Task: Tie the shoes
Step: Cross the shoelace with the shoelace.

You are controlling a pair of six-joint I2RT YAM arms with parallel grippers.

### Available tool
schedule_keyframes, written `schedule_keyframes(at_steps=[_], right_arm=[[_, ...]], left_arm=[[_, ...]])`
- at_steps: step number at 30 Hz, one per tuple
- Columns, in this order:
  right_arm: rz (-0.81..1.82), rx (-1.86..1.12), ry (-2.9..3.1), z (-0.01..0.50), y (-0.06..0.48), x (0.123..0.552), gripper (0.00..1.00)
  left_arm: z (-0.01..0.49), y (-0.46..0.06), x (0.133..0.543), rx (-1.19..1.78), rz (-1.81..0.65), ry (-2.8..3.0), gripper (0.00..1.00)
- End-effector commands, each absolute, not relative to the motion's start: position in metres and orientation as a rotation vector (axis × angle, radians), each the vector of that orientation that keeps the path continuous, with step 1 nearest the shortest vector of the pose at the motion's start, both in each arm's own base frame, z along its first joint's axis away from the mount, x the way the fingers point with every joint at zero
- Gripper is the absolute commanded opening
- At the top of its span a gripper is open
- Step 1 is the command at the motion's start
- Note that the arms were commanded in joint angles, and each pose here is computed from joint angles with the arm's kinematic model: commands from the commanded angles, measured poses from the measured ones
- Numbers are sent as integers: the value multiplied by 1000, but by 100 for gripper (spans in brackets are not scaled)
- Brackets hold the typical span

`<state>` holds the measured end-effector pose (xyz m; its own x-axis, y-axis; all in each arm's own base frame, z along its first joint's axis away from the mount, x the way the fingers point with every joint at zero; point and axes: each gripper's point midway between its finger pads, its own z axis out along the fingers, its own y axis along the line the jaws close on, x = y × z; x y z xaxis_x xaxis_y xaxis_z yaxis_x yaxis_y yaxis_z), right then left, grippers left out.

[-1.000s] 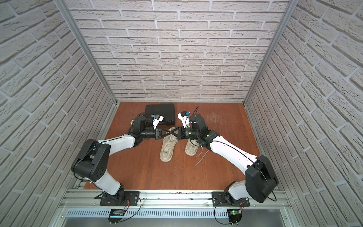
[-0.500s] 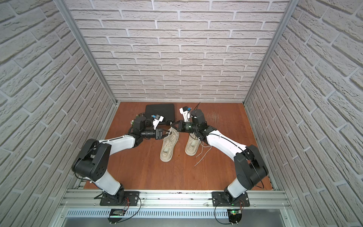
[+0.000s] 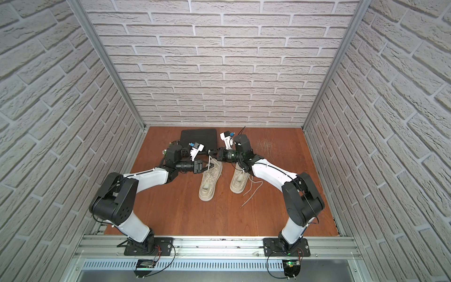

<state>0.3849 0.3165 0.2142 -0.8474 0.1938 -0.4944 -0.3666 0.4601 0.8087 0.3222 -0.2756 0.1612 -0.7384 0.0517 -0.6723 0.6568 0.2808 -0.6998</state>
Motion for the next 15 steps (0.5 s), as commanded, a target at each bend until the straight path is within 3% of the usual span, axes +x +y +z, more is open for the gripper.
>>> schedule_keyframes(at_steps=[1, 15], right_arm=[[1442, -182, 2082, 240, 322, 390, 2], [1428, -161, 2082, 229, 319, 394, 3]], left_arm=[[168, -279, 320, 677, -1493, 1965, 27], [167, -279, 322, 660, -1496, 1966, 29]])
